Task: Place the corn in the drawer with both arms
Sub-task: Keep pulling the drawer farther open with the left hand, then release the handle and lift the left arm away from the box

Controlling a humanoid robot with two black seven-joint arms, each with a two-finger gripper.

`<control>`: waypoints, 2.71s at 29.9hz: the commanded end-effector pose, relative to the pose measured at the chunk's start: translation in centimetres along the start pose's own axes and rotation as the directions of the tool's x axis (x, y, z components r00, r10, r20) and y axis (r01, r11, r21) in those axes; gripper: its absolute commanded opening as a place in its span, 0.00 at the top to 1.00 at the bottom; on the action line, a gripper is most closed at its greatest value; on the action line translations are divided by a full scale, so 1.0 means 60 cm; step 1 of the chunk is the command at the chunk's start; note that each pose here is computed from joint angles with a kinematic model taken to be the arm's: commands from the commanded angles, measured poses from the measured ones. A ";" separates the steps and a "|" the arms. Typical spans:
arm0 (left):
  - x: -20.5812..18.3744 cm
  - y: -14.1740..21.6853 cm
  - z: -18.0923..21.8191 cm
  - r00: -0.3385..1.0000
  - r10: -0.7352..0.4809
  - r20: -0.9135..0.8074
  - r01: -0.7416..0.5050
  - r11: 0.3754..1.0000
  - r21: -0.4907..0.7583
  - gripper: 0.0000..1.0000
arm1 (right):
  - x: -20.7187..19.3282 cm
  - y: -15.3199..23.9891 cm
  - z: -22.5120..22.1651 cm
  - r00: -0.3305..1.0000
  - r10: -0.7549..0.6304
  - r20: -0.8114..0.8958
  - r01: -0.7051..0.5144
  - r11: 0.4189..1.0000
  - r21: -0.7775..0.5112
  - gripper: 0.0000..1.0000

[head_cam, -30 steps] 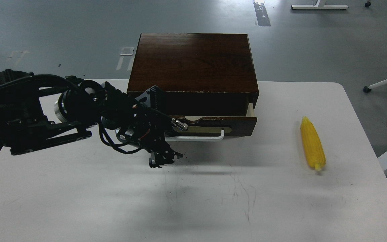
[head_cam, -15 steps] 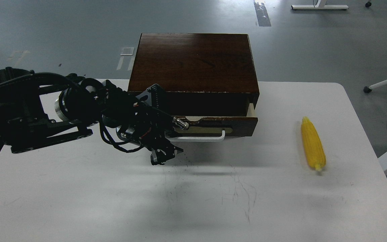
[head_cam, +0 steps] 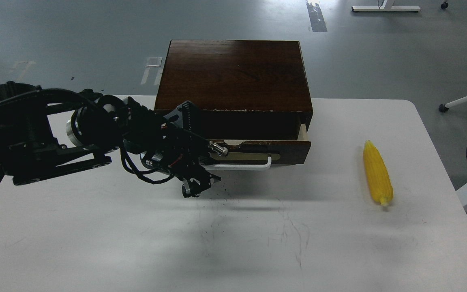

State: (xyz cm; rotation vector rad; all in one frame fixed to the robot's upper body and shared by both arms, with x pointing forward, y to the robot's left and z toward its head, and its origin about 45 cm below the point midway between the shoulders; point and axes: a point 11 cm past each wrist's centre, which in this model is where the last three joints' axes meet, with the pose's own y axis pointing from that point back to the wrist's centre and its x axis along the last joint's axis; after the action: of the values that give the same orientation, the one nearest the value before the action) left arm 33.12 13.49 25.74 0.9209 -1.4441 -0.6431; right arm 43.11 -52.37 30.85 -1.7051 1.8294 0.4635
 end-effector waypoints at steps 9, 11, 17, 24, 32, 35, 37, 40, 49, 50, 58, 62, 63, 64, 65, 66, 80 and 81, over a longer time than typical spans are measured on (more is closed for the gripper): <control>0.000 0.007 -0.007 1.000 0.003 0.002 -0.003 1.000 0.020 0.67 | 0.000 0.000 0.000 1.000 0.001 0.000 -0.001 1.000 0.000 0.00; -0.002 0.010 -0.009 1.000 0.003 0.000 -0.003 1.000 0.024 0.67 | 0.000 0.000 0.000 1.000 0.000 0.000 0.000 1.000 0.001 0.00; -0.014 0.019 -0.017 1.000 -0.004 -0.017 0.004 0.999 0.045 0.67 | 0.000 0.000 0.000 1.000 0.001 0.000 -0.001 1.000 0.000 0.00; -0.016 0.022 -0.019 1.000 -0.004 -0.020 0.005 0.999 0.051 0.67 | 0.000 0.000 0.001 1.000 0.000 0.001 0.000 1.000 -0.001 0.00; -0.006 0.025 -0.018 1.000 0.007 -0.005 -0.007 0.999 0.053 0.66 | 0.000 0.000 0.000 1.000 0.001 0.000 -0.001 1.000 0.000 0.00; 0.014 0.034 -0.016 0.999 0.028 0.024 -0.029 0.998 0.054 0.66 | 0.000 0.000 0.000 1.000 0.000 0.000 0.000 1.000 0.001 0.00; 0.023 0.038 -0.014 0.999 0.034 0.037 -0.036 0.998 0.052 0.66 | 0.000 0.000 0.000 1.000 0.000 0.000 0.000 1.000 0.001 0.00; 0.039 0.051 -0.022 0.997 0.051 0.049 -0.055 0.996 0.067 0.64 | 0.000 0.000 0.000 1.000 0.001 0.000 -0.001 1.000 0.000 0.00; 0.075 0.127 -0.050 0.956 0.253 -0.151 -0.243 0.967 0.080 0.31 | 0.001 0.001 -0.007 1.000 0.000 -0.015 0.000 1.000 0.001 0.00; 0.072 0.147 -0.057 0.921 0.305 -0.242 -0.294 0.952 0.081 0.28 | 0.001 0.002 -0.005 0.999 -0.004 -0.037 0.003 1.000 -0.011 0.00; 0.051 0.250 -0.121 0.366 0.525 -0.769 -0.650 0.735 0.192 0.03 | -0.012 0.001 -0.022 0.943 -0.082 -0.322 0.050 0.993 -0.105 0.00; 0.039 0.287 -0.165 0.072 0.527 -0.847 -0.741 0.596 0.308 0.02 | -0.028 -0.006 -0.031 0.875 -0.145 -0.462 0.079 0.984 -0.159 0.00; 0.033 0.304 -0.183 -0.050 0.514 -0.856 -0.766 0.530 0.363 0.02 | -0.031 -0.005 -0.035 0.838 -0.170 -0.519 0.079 0.978 -0.194 0.00; 0.025 0.320 -0.201 -0.175 0.487 -0.856 -0.782 0.460 0.421 0.02 | -0.040 -0.009 -0.034 0.804 -0.203 -0.559 0.087 0.970 -0.226 0.00; 0.020 0.329 -0.210 -0.242 0.463 -0.853 -0.787 0.420 0.452 0.02 | -0.044 -0.010 -0.032 0.784 -0.221 -0.581 0.089 0.965 -0.247 0.00; 0.009 0.343 -0.226 -0.363 0.408 -0.838 -0.788 0.345 0.510 0.02 | -0.052 -0.012 -0.024 0.734 -0.265 -0.625 0.089 0.950 -0.298 0.00; -0.183 0.376 -0.332 -0.874 0.046 -0.484 -0.486 -0.055 0.872 0.02 | -0.104 -0.010 0.079 0.275 -0.647 -0.711 -0.033 0.733 -0.679 0.00; -0.187 0.371 -0.334 -0.880 0.031 -0.474 -0.475 -0.052 0.879 0.02 | -0.110 -0.008 0.094 0.258 -0.671 -0.695 -0.027 0.714 -0.700 0.00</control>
State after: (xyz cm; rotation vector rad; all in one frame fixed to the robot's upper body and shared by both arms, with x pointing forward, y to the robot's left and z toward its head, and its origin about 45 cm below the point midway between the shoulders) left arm 47.96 36.76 41.81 -0.5829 0.0701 1.1200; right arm 44.84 -46.05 32.43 -3.1128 2.0503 -0.3230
